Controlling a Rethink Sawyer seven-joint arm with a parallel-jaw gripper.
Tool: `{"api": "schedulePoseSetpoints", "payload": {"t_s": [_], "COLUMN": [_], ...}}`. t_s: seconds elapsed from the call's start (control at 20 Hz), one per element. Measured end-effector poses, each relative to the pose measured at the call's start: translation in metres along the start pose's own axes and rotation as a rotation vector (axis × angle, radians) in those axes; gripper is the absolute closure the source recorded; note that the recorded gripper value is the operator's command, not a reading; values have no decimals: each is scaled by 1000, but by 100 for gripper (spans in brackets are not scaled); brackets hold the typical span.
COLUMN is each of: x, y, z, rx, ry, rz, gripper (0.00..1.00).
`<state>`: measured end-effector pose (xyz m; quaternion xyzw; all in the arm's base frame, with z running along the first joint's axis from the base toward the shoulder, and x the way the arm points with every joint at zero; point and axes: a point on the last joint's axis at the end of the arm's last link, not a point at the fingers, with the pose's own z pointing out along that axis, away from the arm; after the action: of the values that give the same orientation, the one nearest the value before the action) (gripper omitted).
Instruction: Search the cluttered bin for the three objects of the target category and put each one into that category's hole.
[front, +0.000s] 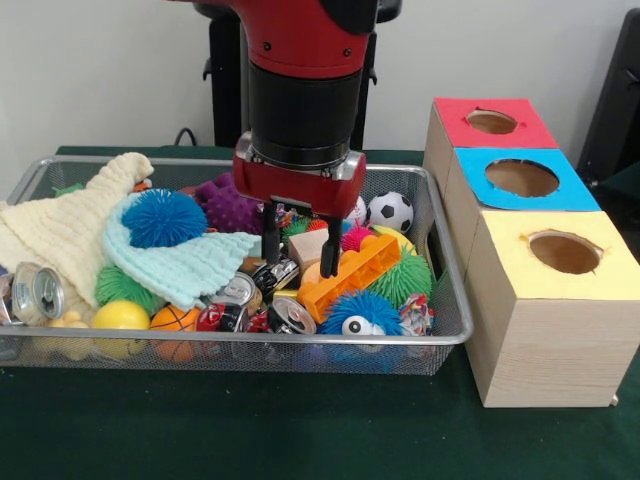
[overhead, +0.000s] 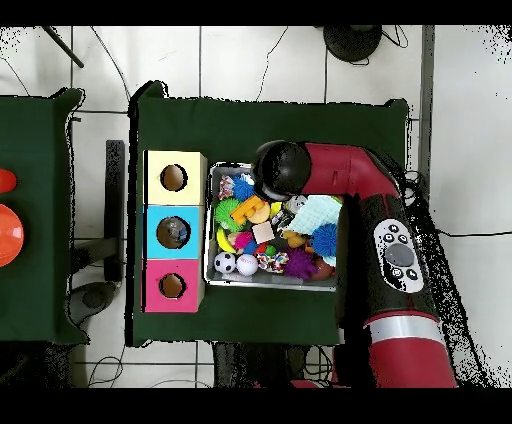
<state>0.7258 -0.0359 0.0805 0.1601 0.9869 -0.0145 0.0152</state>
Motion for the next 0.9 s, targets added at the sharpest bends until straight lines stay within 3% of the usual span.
{"api": "schedulePoseSetpoints", "payload": {"t_s": [0.45,0.9], "x": [16,68], "y": [10,36], "z": [0,-6], "rx": [-12,-2], "ry": [32,96], "rz": [-3,-65], "gripper": [0,0]}}
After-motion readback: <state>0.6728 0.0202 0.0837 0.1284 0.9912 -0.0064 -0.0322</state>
